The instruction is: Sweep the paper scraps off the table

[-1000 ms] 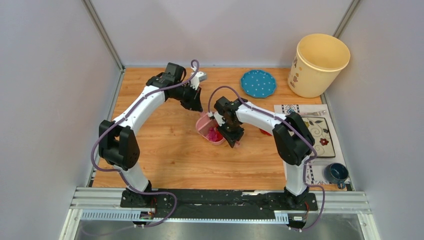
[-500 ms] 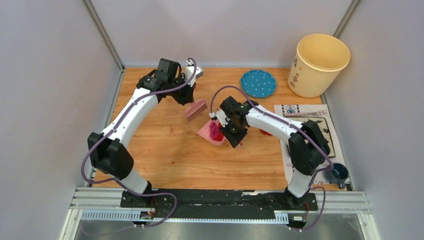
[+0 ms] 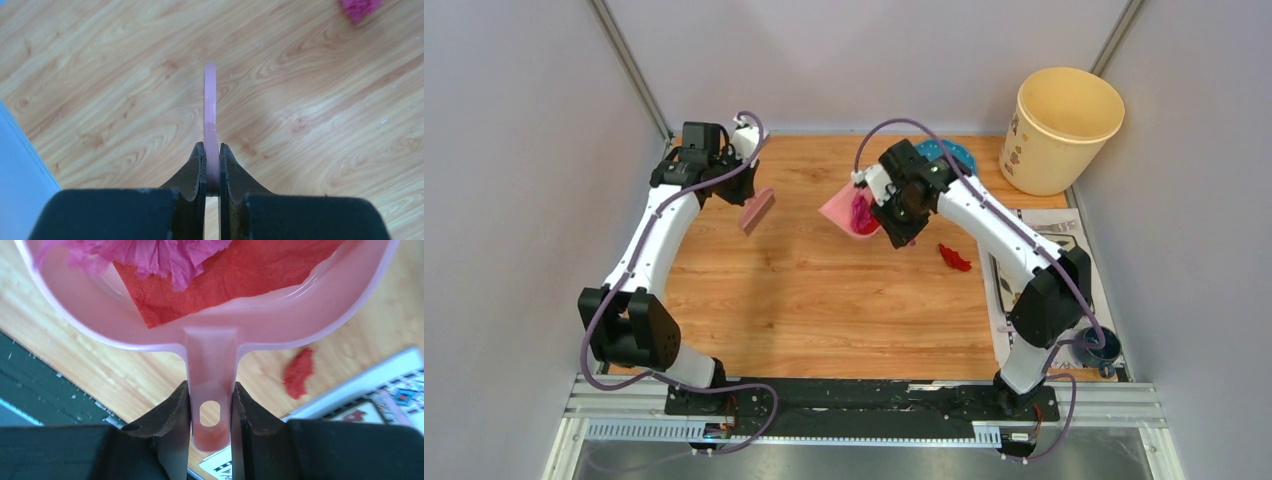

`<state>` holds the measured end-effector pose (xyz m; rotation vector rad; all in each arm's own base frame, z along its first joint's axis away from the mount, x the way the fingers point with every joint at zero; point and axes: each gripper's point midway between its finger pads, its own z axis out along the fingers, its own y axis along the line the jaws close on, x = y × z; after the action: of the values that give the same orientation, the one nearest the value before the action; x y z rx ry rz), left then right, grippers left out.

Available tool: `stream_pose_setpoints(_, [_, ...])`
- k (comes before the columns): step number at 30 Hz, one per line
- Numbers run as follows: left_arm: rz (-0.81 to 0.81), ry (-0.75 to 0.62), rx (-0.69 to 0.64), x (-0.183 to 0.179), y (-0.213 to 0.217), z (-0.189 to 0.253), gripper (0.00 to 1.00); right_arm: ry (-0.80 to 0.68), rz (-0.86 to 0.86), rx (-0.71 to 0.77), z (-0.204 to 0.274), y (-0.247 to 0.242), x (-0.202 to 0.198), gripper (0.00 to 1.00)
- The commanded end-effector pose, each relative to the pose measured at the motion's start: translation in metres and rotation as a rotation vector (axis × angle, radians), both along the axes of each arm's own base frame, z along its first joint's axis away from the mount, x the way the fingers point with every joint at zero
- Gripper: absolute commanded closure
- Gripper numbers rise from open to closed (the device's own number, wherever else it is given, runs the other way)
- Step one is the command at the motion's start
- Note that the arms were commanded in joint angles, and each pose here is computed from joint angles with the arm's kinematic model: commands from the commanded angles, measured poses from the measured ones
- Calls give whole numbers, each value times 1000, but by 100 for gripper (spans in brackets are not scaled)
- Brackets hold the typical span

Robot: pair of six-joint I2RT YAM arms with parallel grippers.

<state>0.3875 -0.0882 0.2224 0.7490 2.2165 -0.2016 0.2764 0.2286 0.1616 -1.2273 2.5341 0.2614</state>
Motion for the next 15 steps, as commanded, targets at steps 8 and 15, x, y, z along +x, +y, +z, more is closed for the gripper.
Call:
stream_pose_setpoints(8, [-2, 9, -12, -29, 16, -16, 100, -247, -440, -15, 95, -122, 137, 100])
stream_pose_setpoints(15, [-14, 42, -17, -34, 14, -25, 100, -498, -710, -91, 142, -231, 209, 100])
